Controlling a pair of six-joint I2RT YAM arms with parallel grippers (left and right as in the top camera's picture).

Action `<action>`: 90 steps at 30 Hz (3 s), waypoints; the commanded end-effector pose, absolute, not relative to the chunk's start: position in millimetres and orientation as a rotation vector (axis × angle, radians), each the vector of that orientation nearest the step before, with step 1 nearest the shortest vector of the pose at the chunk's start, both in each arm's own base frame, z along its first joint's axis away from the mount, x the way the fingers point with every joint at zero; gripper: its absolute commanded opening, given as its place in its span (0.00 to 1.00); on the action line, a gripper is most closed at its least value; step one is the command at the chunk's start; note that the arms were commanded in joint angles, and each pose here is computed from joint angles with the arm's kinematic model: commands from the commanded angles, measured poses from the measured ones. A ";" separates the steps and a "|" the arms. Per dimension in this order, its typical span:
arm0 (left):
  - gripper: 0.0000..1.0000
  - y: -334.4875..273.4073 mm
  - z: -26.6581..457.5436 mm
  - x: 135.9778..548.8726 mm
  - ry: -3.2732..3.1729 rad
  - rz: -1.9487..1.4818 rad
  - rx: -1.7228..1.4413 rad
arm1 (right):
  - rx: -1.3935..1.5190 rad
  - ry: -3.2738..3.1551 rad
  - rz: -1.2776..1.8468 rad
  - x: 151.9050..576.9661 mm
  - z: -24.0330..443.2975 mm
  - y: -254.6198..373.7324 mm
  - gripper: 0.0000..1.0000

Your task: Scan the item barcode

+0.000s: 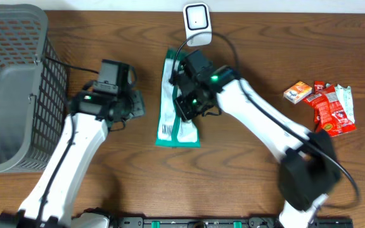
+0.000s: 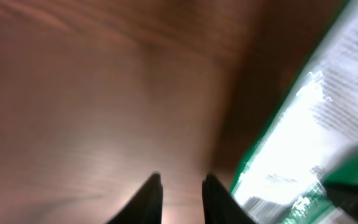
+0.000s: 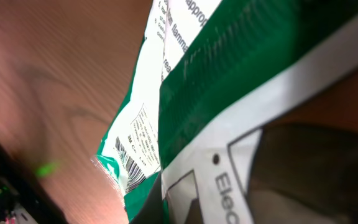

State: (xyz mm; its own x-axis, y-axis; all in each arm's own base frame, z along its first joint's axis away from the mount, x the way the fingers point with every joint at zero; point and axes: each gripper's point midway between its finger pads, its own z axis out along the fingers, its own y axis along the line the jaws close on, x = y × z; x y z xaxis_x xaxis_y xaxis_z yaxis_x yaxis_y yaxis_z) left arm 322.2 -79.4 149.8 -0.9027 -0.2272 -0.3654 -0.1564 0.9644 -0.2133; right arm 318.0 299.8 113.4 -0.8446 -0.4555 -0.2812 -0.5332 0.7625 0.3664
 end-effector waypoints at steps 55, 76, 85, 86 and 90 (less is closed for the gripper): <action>0.90 2.4 198.1 321.2 2.658 -0.026 -0.435 | -0.628 1.674 -0.975 598.0 291.0 252.3 0.01; 0.90 2.4 198.1 321.2 2.658 -0.026 -0.435 | -0.714 1.553 -1.275 625.1 174.7 272.7 0.01; 0.91 2.4 198.1 321.2 2.658 -0.026 -0.435 | -0.475 1.587 -1.276 616.0 202.5 248.8 0.01; 0.90 2.4 198.1 321.2 2.658 -0.026 -0.435 | -0.449 1.593 -1.281 613.1 210.2 246.0 0.01; 0.91 2.4 198.1 321.2 2.658 -0.026 -0.435 | -0.305 1.610 -1.288 596.4 262.1 228.2 0.01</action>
State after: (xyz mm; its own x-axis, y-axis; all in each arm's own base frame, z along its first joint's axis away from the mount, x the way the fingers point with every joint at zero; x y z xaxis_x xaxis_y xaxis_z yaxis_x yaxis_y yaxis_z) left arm 318.3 0.0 192.7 -0.8550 -0.3171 -0.4104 -0.3050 0.9474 -0.0968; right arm 618.9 246.3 185.7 -0.4412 -0.8038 -0.3991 0.2352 0.3257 -0.9158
